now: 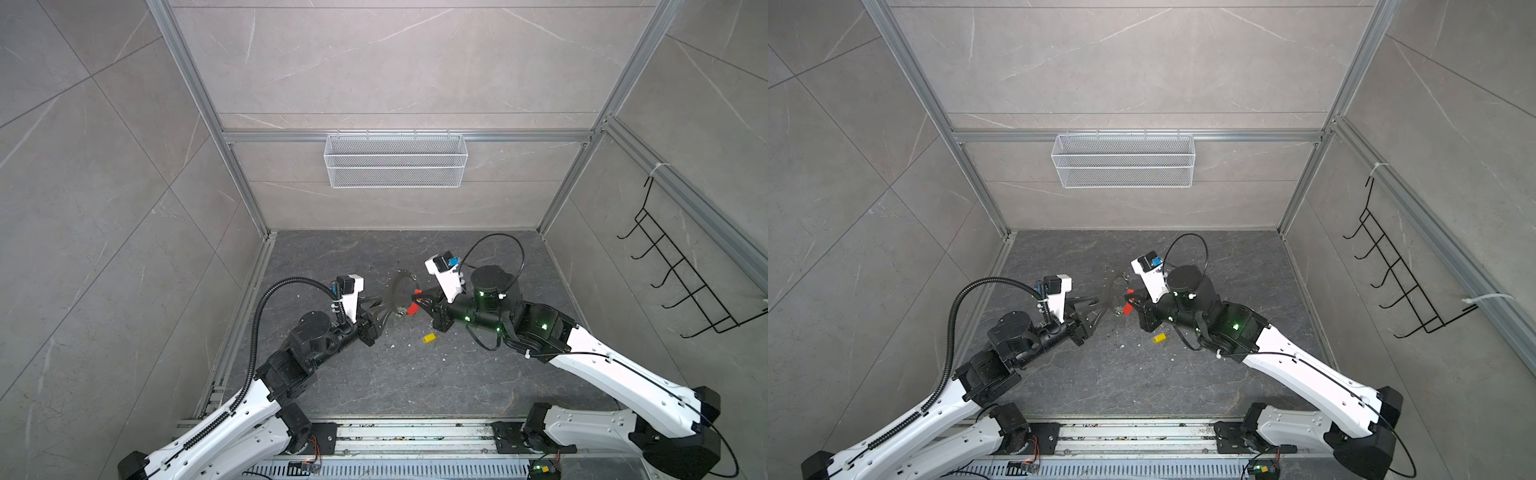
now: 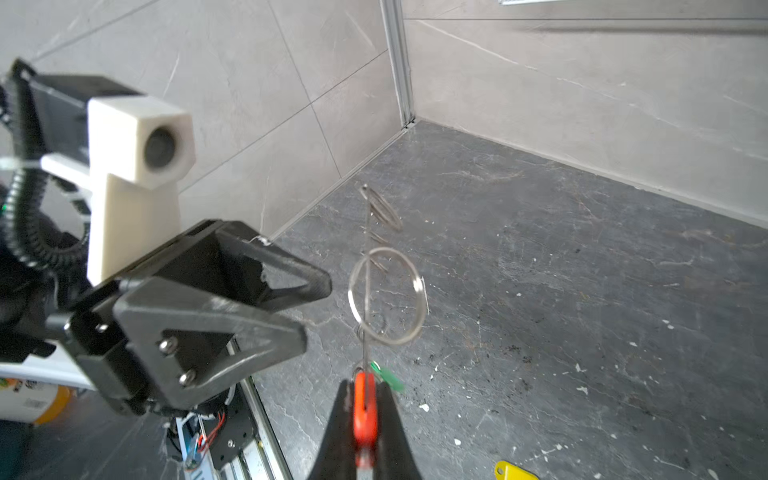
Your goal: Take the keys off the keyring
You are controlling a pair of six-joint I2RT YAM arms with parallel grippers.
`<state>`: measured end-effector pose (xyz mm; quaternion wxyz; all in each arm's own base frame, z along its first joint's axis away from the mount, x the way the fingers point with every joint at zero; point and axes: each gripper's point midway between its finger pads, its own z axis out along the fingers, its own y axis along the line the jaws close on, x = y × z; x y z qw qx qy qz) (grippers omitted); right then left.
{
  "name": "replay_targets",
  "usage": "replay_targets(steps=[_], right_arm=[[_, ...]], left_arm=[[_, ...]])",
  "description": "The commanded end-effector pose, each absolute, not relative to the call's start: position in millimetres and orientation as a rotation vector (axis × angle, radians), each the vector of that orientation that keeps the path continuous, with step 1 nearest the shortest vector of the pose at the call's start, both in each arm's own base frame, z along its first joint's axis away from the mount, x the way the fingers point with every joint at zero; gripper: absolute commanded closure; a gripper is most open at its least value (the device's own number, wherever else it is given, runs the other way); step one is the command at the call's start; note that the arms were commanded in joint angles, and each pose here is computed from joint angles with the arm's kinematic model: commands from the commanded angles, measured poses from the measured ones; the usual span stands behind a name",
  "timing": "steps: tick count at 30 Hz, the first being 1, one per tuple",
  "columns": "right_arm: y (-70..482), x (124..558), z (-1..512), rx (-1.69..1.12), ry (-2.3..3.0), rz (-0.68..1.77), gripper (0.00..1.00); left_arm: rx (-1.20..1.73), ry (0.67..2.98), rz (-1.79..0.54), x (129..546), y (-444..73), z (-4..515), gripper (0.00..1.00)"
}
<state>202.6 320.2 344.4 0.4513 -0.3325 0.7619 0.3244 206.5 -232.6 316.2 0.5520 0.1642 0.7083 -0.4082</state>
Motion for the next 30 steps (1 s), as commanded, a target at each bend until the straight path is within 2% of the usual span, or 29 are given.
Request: replay_targets(steps=[1, 3, 5, 7, 11, 19, 30], right_arm=[[338, 156, 366, -1.077, 1.695, 0.757, 1.0], [343, 165, 322, -1.125, 1.809, 0.625, 1.0], [319, 215, 280, -0.946, 1.983, 0.32, 1.0], [306, 233, 273, -0.897, 2.003, 0.219, 1.0], [310, 230, 290, -0.885, 1.95, 0.273, 1.0], [322, 217, 293, -1.018, 1.924, 0.335, 1.0], [320, 238, 279, -1.062, 1.722, 0.008, 1.0]], left_arm=[[0.296, 1.545, -0.964, 198, -206, 339, 0.56], [0.273, 1.521, -0.931, 196, -194, 340, 0.56], [0.258, 1.54, -0.895, 198, -188, 336, 0.56], [0.265, 1.559, -0.888, 200, -191, 330, 0.56], [0.275, 1.614, -0.871, 206, -199, 321, 0.56], [0.266, 1.681, -0.927, 217, -211, 319, 0.46], [-0.161, 1.757, -1.261, 249, -178, 322, 0.39]])
